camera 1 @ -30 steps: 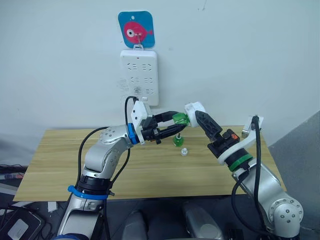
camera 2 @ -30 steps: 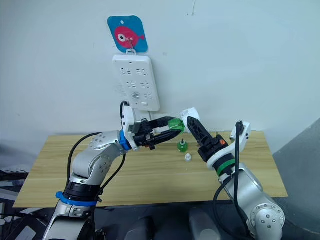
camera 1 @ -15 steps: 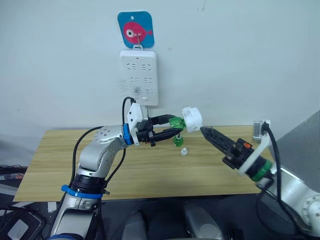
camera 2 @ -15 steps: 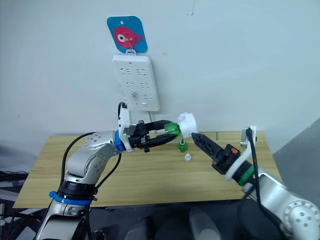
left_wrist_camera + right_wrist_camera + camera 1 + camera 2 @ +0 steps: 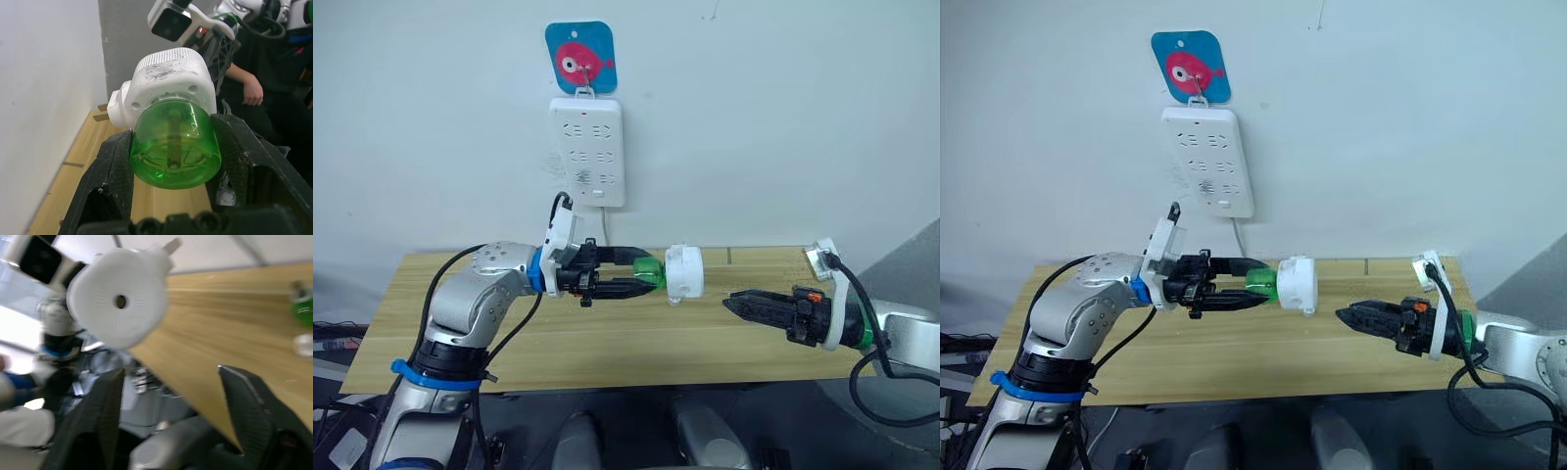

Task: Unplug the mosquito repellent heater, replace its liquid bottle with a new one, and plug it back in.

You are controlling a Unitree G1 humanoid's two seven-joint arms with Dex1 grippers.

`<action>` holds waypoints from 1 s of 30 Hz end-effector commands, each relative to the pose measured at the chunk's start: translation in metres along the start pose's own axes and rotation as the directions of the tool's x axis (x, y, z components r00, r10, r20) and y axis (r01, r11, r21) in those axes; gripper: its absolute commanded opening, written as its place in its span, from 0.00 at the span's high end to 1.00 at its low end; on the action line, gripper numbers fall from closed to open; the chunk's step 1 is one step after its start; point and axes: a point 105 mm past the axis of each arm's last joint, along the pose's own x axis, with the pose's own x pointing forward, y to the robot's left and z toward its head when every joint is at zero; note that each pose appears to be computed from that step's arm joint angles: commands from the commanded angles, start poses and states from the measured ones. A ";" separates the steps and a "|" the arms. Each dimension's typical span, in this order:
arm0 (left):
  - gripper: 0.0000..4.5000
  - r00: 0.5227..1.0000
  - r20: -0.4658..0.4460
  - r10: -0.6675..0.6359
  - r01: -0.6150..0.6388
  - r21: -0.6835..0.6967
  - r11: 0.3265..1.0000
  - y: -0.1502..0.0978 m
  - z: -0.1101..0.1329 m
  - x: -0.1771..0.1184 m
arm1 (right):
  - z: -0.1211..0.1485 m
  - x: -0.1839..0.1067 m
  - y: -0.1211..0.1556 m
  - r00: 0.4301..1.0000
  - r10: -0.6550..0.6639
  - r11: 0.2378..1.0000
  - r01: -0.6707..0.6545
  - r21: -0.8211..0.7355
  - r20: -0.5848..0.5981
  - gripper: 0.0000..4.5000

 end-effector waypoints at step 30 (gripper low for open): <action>0.48 0.997 -0.018 -0.078 0.080 0.291 0.953 -0.014 0.002 0.020 | 0.014 0.029 0.020 0.976 0.210 0.968 -0.200 0.150 -0.052 0.00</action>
